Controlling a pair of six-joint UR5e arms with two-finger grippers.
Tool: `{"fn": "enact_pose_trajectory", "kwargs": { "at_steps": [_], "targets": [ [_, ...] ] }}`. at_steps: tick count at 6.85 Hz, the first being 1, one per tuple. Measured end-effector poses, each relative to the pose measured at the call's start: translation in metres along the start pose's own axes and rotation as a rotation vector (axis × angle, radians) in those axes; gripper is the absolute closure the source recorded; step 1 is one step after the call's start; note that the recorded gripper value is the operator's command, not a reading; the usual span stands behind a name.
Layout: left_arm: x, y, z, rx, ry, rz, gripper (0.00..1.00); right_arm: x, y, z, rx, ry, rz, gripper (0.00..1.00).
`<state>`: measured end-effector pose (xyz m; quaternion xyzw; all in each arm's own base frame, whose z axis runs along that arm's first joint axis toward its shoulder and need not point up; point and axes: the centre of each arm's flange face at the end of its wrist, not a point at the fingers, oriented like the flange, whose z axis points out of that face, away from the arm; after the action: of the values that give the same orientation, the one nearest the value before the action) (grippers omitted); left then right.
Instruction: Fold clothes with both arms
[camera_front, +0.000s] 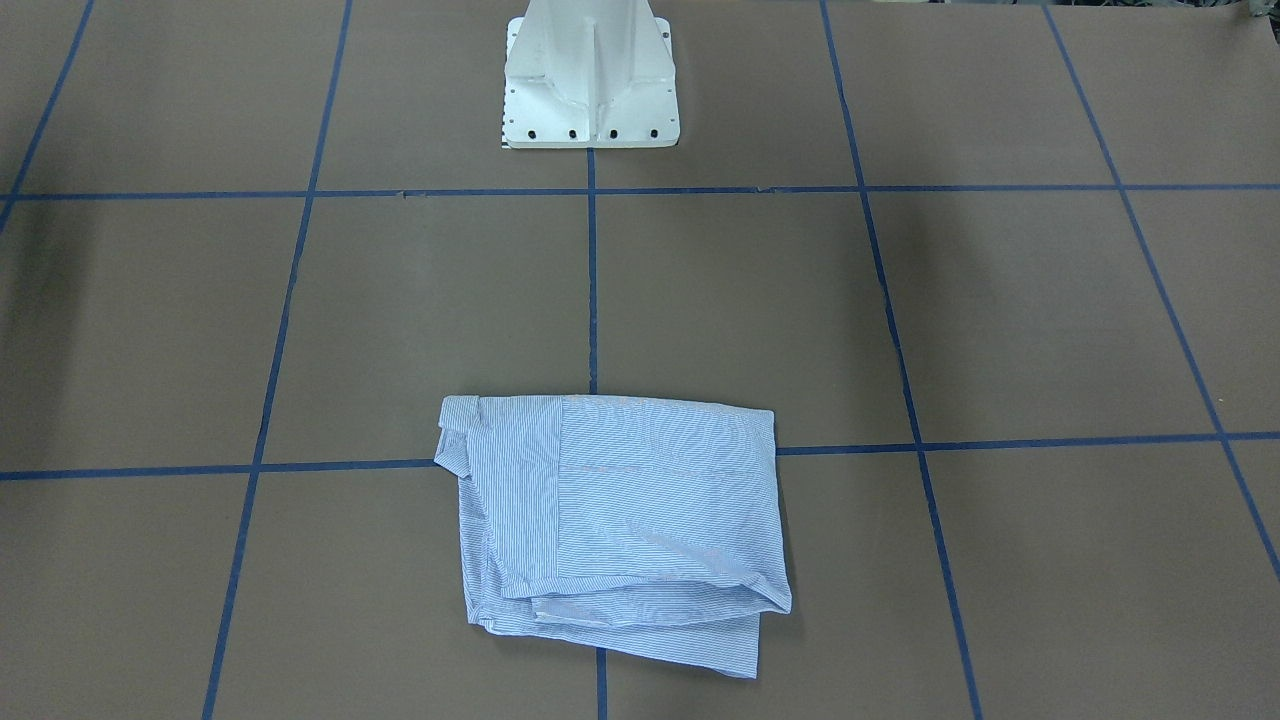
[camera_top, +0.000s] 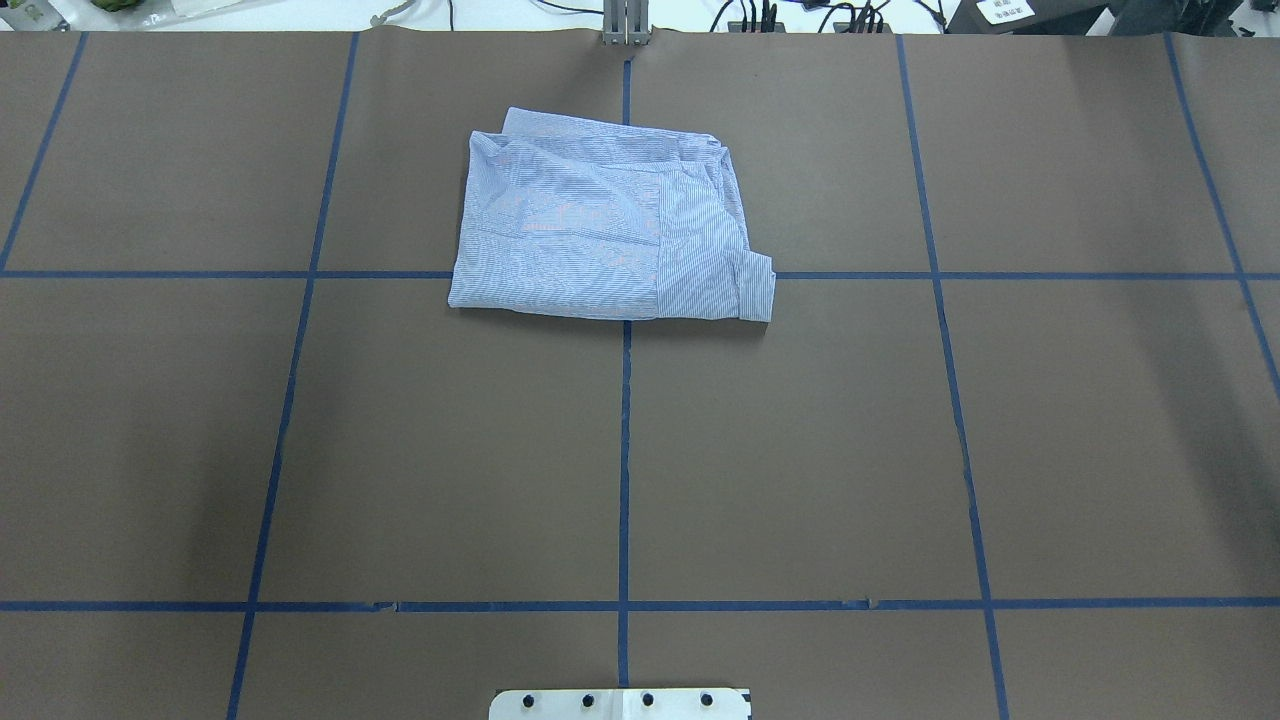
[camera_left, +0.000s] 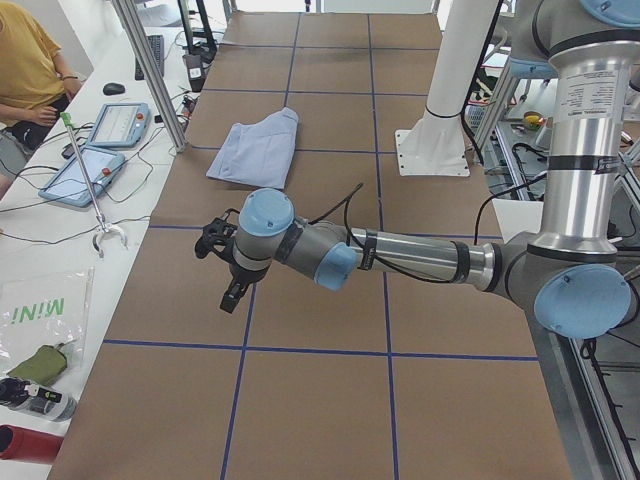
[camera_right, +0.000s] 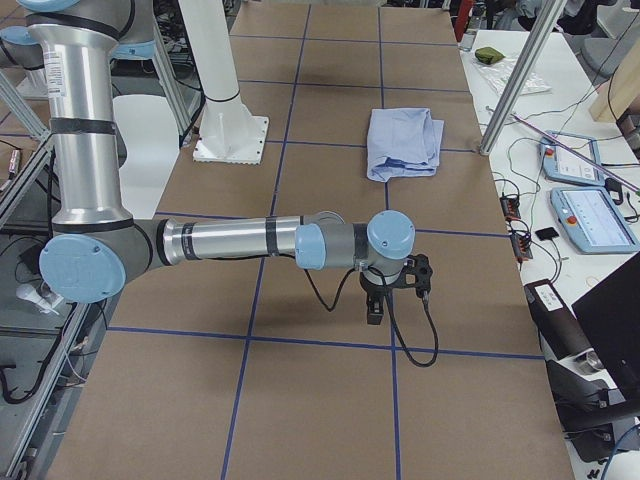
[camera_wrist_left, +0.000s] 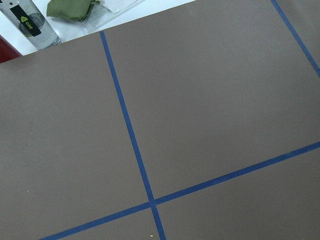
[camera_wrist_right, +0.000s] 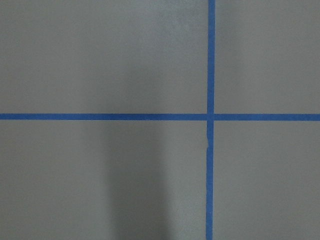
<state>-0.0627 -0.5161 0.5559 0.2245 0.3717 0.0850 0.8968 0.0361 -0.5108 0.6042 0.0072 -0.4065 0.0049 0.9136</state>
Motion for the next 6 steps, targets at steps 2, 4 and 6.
{"fn": "enact_pose_trajectory", "kwargs": {
  "at_steps": [2, 4, 6],
  "targets": [
    [0.0009, -0.0016, -0.0005, 0.002, -0.002, 0.003, 0.0, -0.0016, -0.0009, -0.0006, 0.005, 0.039, -0.011, 0.0],
    [0.0018, -0.0024, -0.0008, 0.003, 0.001, 0.006, 0.0, -0.0051, -0.003, -0.0031, 0.011, 0.051, -0.028, 0.0],
    [0.0011, -0.0005, 0.0005, 0.0, 0.003, 0.004, 0.0, -0.0081, -0.0048, -0.0054, 0.016, 0.048, -0.036, 0.0]
  ]
}}
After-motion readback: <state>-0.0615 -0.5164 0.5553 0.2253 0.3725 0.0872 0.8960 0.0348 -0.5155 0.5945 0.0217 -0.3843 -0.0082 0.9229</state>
